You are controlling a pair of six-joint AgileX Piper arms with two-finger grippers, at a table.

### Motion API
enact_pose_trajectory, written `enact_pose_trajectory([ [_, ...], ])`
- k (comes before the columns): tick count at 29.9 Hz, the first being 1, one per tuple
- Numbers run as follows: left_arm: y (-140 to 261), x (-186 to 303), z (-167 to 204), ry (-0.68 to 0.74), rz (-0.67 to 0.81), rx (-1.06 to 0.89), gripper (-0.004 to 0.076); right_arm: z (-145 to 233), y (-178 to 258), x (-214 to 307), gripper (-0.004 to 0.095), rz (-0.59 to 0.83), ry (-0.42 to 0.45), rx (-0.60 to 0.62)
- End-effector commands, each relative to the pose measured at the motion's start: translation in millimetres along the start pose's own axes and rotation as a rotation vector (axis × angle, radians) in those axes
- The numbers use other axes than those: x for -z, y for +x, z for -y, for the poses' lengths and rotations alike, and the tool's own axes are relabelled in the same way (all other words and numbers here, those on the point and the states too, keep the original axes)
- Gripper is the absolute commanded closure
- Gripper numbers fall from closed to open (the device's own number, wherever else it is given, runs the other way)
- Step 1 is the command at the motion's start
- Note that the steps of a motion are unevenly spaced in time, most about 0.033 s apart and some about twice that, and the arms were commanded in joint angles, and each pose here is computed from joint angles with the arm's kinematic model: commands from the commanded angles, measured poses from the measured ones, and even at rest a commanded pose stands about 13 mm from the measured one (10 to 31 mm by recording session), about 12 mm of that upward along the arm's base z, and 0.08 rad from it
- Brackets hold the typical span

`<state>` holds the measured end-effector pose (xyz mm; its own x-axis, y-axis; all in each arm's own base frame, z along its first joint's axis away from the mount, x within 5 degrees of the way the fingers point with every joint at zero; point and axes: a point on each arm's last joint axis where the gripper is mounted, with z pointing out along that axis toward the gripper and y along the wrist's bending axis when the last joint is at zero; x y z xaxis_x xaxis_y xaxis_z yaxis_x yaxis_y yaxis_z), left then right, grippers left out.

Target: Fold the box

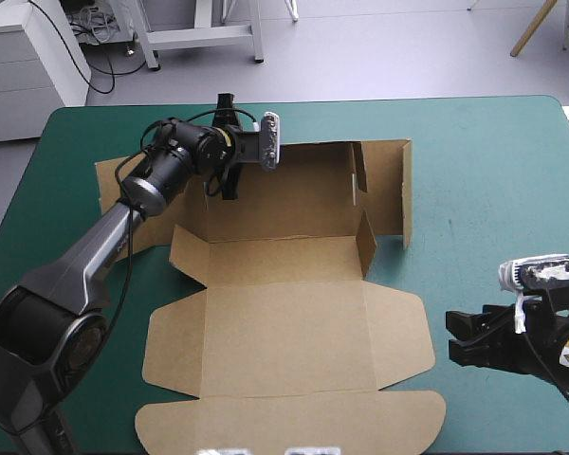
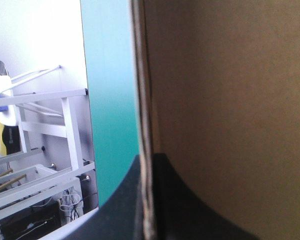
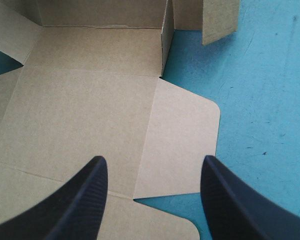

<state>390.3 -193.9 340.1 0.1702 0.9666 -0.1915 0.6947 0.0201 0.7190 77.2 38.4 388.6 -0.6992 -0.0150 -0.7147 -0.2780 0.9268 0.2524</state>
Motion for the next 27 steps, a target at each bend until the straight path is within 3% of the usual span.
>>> enact_pose_trajectory([
  [1,-25,38,-13,-0.108,0.067,0.018,0.0734,0,-15,-4,0.0399,0.072,0.001,-0.021],
  [5,-37,46,0,-0.088,0.035,0.058,0.0734,2,-24,-13,0.0400,0.088,0.015,0.000],
  [12,-54,65,41,-0.081,0.037,-0.023,0.0734,0,-37,-44,0.0399,0.002,-0.051,0.032],
  [20,-70,100,76,-0.120,-0.018,-0.006,0.0734,5,-55,-45,0.0399,0.037,0.036,0.070],
  [24,-81,106,90,-0.130,-0.003,-0.017,0.0734,7,-82,-29,0.0399,0.140,0.123,0.109],
  [27,-85,103,102,-0.104,0.007,0.023,0.0734,7,-104,-20,0.0399,0.118,0.188,0.152],
])
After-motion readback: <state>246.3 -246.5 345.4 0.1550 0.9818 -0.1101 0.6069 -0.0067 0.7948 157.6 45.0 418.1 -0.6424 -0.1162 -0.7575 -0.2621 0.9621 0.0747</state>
